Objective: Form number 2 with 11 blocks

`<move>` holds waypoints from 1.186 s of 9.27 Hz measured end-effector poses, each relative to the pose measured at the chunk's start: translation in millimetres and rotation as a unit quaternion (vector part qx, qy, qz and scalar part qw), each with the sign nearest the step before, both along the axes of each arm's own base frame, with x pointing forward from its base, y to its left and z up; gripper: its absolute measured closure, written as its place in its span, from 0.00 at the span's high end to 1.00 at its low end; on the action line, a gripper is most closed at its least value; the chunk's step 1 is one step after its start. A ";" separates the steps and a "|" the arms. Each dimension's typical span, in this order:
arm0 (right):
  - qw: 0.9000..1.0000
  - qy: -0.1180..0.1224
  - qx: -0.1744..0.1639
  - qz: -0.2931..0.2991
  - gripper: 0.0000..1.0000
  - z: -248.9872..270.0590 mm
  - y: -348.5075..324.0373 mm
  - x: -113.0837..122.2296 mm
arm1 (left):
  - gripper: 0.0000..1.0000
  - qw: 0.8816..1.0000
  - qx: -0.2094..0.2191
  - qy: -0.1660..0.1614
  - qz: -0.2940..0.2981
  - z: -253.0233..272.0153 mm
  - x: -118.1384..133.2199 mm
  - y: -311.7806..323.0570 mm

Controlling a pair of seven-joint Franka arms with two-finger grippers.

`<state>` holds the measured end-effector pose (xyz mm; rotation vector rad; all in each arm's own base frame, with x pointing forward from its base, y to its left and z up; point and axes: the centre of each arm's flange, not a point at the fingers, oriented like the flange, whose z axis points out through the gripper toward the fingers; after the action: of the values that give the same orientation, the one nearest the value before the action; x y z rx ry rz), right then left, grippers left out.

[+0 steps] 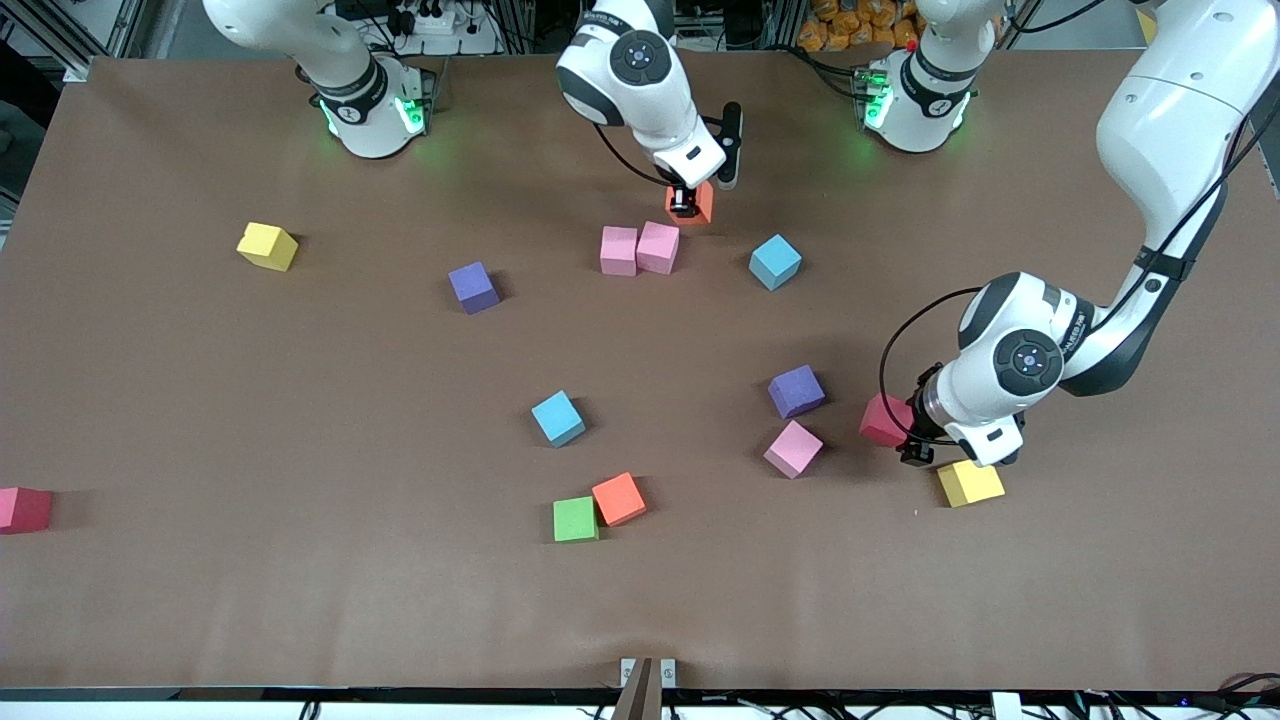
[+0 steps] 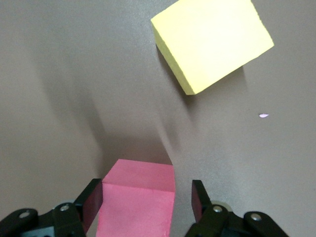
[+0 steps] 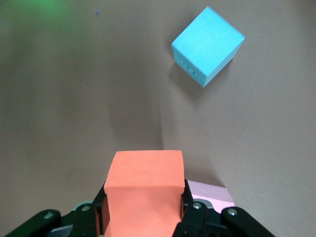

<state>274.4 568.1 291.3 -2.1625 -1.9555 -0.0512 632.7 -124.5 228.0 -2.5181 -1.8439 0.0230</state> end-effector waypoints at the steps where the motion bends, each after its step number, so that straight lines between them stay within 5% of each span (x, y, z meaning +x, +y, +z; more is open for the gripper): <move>1: 1.000 0.007 -0.014 0.008 0.56 -4.6 -2.0 -2.2 | 0.81 1.000 0.000 0.002 0.000 -2.2 -0.1 0.8; 7: 0.997 0.045 -0.068 0.012 0.56 -35.5 -9.3 -12.9 | 0.81 0.999 0.021 0.045 -0.019 -7.5 -13.5 -15.7; 11: 0.996 0.016 -0.076 0.036 0.56 -31.2 -5.8 -8.9 | 0.81 0.998 0.023 0.049 -0.021 -6.9 -14.7 -18.5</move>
<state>265.5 562.3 260.1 -2.1667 -2.0799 0.1474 618.0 -142.9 221.1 -2.4772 -1.7342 0.1014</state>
